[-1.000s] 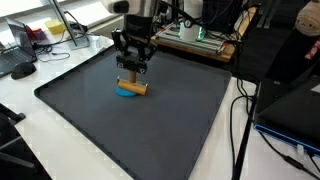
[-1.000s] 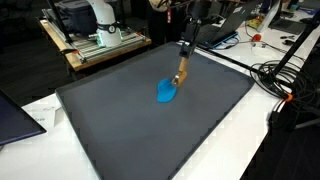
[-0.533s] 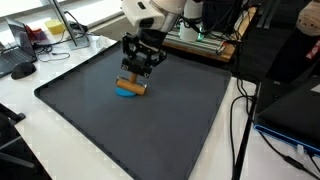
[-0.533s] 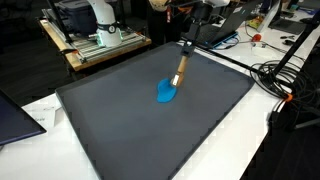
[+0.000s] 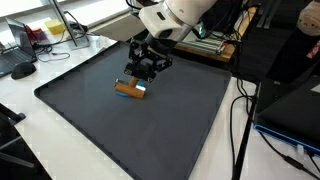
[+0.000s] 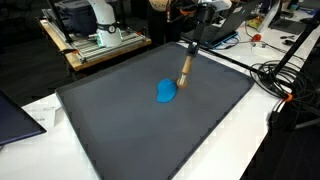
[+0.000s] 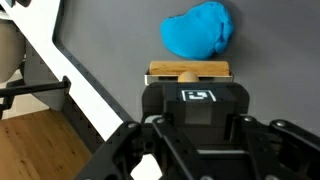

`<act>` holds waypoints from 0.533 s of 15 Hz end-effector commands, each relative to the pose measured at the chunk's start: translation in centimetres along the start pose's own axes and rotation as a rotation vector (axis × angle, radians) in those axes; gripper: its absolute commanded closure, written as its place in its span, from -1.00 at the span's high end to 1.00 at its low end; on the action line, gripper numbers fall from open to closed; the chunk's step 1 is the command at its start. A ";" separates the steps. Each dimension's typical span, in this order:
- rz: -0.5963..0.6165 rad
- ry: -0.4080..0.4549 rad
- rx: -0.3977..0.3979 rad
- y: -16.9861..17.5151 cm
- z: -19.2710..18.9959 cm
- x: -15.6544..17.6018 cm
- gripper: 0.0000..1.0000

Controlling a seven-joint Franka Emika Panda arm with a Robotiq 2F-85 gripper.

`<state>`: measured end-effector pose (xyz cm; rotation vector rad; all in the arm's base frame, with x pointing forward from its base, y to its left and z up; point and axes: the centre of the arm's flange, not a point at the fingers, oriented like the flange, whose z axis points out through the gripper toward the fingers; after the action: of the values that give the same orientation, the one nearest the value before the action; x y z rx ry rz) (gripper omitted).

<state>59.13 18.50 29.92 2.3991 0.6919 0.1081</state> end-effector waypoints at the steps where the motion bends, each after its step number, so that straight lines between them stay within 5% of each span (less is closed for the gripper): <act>1: -0.010 0.015 -0.008 0.1 -0.7 0.5 -0.53; 4: 0.017 0.030 0.038 1.7 -1.2 -0.1 -0.53; 8: 0.064 0.070 0.200 5.9 -0.6 -1.0 -0.53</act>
<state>60.15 17.18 31.36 2.5116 0.6750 0.1401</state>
